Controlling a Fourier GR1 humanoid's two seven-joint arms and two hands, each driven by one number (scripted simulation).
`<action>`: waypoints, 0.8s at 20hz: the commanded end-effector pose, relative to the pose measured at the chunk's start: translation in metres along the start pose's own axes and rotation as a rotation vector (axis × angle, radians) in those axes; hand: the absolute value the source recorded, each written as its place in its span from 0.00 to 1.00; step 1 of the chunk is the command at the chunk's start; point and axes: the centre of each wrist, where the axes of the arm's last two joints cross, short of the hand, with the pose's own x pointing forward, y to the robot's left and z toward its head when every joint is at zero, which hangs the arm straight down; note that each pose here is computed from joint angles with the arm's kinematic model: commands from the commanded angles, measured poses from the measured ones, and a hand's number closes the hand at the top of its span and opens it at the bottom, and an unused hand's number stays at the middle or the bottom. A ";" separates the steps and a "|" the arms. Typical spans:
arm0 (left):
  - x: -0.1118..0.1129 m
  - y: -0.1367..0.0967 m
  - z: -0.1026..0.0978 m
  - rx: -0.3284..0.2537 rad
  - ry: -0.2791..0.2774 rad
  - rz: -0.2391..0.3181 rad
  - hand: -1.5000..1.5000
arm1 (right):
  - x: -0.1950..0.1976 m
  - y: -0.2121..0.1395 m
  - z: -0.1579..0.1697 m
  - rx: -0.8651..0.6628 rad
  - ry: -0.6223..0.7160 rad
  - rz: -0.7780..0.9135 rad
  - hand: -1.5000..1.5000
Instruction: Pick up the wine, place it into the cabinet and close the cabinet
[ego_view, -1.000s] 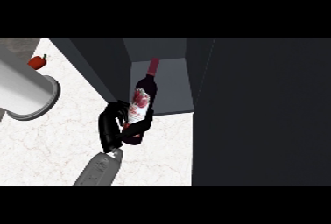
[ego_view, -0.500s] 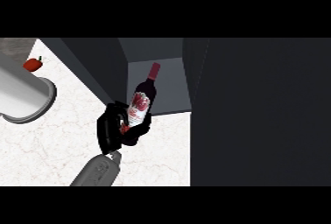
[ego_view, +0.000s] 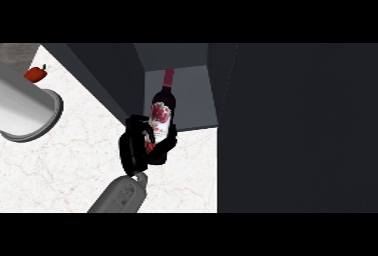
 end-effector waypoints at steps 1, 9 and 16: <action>0.070 -0.021 -0.053 -0.124 -0.092 -0.013 1.00 | 0.007 0.003 0.002 -0.007 -0.020 -0.025 0.00; 0.080 -0.036 -0.066 -0.069 -0.066 -0.126 1.00 | 0.010 -0.004 0.004 -0.012 -0.021 -0.005 0.00; 0.102 -0.047 -0.094 -0.101 -0.065 -0.275 0.00 | 0.009 0.000 0.010 -0.013 -0.015 -0.027 0.00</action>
